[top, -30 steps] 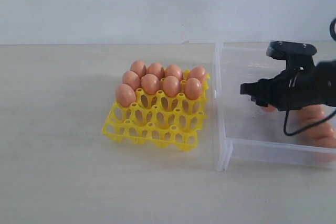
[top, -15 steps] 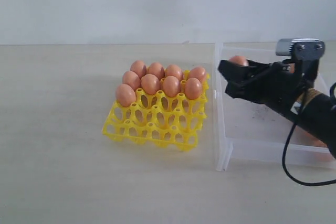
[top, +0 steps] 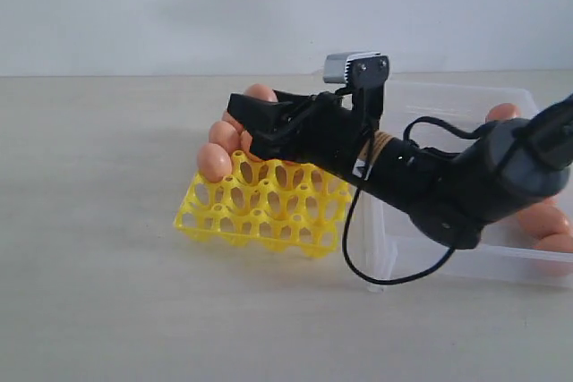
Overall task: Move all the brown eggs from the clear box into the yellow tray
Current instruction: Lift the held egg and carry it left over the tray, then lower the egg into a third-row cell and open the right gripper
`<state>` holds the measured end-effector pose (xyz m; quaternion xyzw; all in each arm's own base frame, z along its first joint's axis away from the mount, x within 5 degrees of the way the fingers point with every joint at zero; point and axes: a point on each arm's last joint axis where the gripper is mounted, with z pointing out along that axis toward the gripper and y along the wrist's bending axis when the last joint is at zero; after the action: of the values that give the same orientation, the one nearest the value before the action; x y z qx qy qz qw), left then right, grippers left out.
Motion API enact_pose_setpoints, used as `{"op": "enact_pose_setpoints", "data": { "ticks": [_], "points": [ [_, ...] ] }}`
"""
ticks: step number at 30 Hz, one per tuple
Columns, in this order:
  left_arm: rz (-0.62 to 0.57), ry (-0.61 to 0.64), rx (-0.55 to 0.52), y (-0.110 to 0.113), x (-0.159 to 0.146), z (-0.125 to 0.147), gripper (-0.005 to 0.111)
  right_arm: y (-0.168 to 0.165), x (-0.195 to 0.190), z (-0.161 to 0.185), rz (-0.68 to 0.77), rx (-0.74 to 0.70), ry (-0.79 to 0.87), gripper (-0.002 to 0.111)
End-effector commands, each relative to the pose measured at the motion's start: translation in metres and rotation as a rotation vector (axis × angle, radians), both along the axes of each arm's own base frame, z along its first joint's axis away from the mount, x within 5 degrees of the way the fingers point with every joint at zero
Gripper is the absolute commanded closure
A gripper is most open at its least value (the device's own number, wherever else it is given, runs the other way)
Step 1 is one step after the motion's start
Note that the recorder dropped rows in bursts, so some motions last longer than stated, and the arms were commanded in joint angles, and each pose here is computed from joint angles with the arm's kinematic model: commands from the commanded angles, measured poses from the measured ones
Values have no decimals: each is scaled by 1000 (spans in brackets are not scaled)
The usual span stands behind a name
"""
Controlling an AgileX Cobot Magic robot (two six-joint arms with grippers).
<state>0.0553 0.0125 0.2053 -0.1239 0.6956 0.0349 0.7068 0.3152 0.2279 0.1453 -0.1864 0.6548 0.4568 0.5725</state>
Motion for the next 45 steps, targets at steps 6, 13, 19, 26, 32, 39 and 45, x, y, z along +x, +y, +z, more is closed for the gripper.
{"op": "enact_pose_setpoints", "data": {
  "ticks": [6,13,19,26,32,39,45],
  "points": [
    [1,-14,-15,0,0,1,103,29,17,-44,36,-81,31,108],
    [1,-14,-15,0,0,1,103,27,24,-64,-4,-314,60,108],
    [1,-14,-15,0,0,1,103,23,27,-69,-54,-369,92,108],
    [1,-14,-15,0,0,1,103,24,27,-67,-49,-359,66,104],
    [1,-14,-15,0,0,1,103,24,27,-67,-49,-359,66,58],
    [1,-14,-15,0,0,1,103,25,28,-64,-48,-326,46,45],
    [1,-14,-15,0,0,1,103,25,30,-43,-75,-230,-15,45]
  ]
}}
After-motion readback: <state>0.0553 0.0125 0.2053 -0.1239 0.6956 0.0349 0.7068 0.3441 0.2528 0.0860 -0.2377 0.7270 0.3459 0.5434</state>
